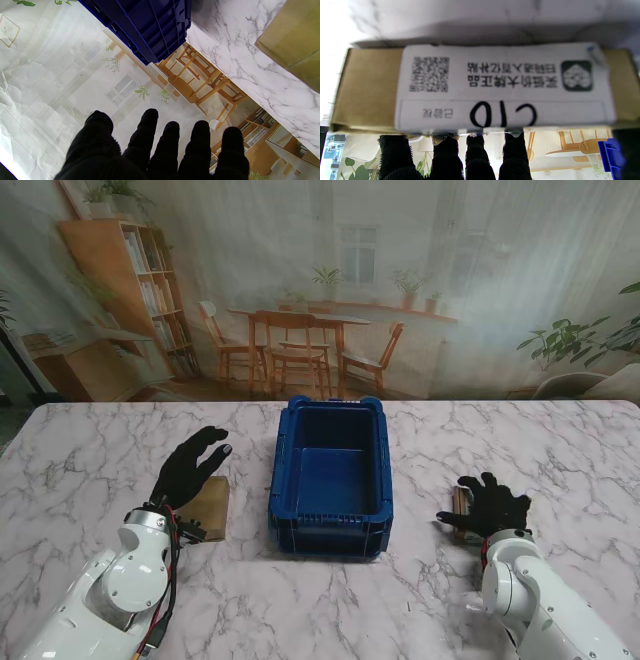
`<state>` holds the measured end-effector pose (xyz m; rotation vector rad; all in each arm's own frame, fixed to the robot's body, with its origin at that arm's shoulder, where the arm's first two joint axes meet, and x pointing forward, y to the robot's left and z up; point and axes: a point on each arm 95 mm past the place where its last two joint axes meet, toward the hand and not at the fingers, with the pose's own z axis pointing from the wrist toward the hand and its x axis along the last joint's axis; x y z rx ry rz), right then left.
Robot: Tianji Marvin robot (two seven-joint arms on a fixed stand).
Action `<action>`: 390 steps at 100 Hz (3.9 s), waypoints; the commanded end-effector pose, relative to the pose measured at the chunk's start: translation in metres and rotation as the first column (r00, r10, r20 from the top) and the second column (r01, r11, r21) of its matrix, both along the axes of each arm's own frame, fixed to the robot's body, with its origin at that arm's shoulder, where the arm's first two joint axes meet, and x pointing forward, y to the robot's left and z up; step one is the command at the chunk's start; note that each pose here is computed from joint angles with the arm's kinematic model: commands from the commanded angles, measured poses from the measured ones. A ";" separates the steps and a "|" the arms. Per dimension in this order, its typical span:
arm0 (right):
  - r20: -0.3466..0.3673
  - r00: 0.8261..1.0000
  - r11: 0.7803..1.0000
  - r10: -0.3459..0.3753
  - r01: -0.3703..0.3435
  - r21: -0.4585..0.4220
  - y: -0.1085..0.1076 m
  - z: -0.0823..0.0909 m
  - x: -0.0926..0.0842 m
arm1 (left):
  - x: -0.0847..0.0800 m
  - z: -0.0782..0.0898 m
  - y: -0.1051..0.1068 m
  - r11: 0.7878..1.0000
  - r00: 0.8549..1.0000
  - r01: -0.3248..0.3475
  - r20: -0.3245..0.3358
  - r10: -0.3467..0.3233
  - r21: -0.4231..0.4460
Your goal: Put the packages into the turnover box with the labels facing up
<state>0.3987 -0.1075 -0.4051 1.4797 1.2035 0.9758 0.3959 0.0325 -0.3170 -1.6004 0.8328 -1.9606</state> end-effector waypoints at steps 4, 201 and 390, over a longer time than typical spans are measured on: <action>-0.011 1.000 1.000 -0.007 0.007 -0.002 0.001 -0.004 -0.001 | -0.001 -0.001 -0.003 1.000 1.000 0.011 -0.011 -0.011 0.003; 0.131 0.990 0.996 0.050 -0.059 0.066 0.024 0.074 0.016 | 0.001 -0.001 -0.004 1.000 1.000 0.007 -0.012 -0.007 0.009; 0.162 0.976 0.912 0.144 -0.195 0.362 0.229 0.189 0.100 | -0.005 -0.002 -0.006 1.000 1.000 0.019 -0.022 -0.019 0.000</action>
